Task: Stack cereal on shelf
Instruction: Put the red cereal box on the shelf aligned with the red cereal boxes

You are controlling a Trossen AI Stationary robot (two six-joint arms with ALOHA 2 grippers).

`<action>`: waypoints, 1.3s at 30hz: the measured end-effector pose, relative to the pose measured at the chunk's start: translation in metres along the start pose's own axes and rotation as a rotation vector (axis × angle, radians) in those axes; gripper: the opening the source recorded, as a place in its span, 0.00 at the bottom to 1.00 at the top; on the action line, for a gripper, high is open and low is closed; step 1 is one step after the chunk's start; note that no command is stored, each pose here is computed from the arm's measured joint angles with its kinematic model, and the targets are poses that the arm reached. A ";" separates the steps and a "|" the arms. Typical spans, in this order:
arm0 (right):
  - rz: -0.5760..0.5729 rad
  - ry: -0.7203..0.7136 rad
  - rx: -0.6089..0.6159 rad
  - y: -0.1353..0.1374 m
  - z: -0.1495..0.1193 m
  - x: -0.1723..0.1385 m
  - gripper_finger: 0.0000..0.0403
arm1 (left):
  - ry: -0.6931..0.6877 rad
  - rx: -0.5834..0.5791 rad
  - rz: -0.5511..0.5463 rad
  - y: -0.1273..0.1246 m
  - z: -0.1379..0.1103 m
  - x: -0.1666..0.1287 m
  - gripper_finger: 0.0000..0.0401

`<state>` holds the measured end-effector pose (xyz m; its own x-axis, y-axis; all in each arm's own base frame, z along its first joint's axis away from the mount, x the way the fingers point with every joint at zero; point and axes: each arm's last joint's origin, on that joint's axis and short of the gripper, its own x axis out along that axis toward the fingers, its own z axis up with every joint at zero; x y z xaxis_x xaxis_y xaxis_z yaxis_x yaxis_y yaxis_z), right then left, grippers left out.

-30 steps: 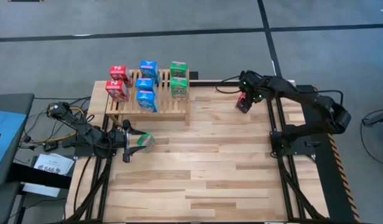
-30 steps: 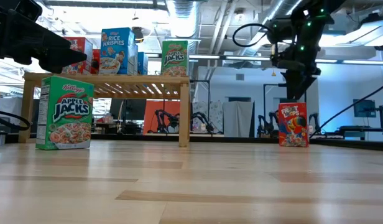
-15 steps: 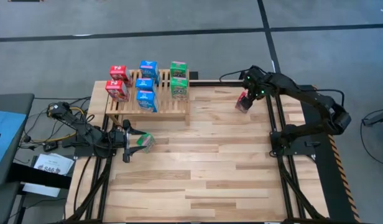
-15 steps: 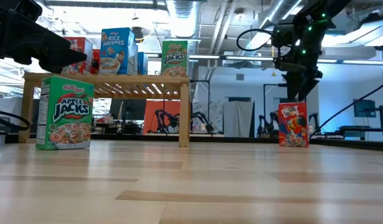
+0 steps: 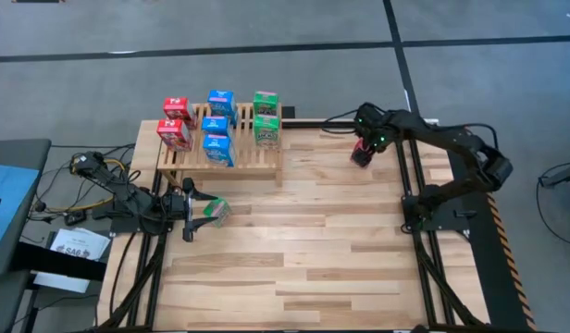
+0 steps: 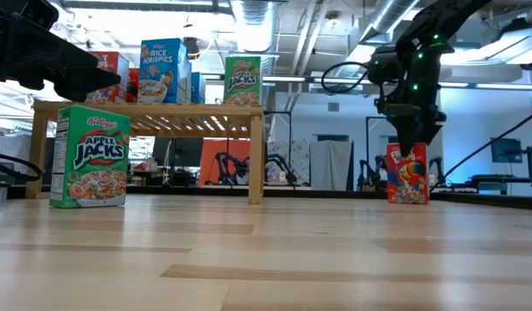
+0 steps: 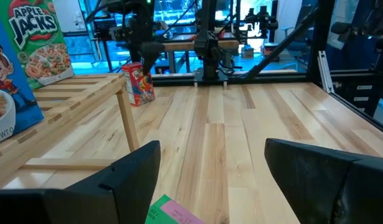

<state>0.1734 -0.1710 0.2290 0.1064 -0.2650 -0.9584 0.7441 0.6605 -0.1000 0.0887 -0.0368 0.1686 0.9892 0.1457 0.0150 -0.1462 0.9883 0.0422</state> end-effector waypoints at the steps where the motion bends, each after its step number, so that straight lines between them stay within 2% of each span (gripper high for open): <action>1: 0.009 0.006 0.001 0.000 0.000 0.001 0.94 | 0.000 0.000 0.000 0.000 0.000 0.000 0.70; 5: 0.019 0.011 -0.003 0.003 0.001 0.002 0.88 | 0.000 0.000 0.000 0.000 0.000 0.000 0.70; 14: 0.021 0.016 0.020 0.005 0.000 0.002 0.64 | 0.000 0.000 0.000 0.000 0.000 0.000 0.70; 20: 0.030 0.036 0.047 0.007 -0.003 0.001 0.53 | 0.000 0.000 0.000 0.000 0.000 0.000 0.70; 28: 0.070 0.044 0.043 0.030 -0.013 -0.013 0.51 | 0.000 0.000 0.001 0.000 0.000 0.000 0.70; 39: 0.185 -0.017 0.016 0.100 -0.038 -0.048 0.51 | 0.000 0.000 0.000 0.000 0.000 0.000 0.70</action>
<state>0.2179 -0.0657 0.2553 0.2539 -0.1520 -0.9552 0.7213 0.6877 0.0823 0.0887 -0.0368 0.1686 0.9892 0.1457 0.0150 -0.1462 0.9884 0.0420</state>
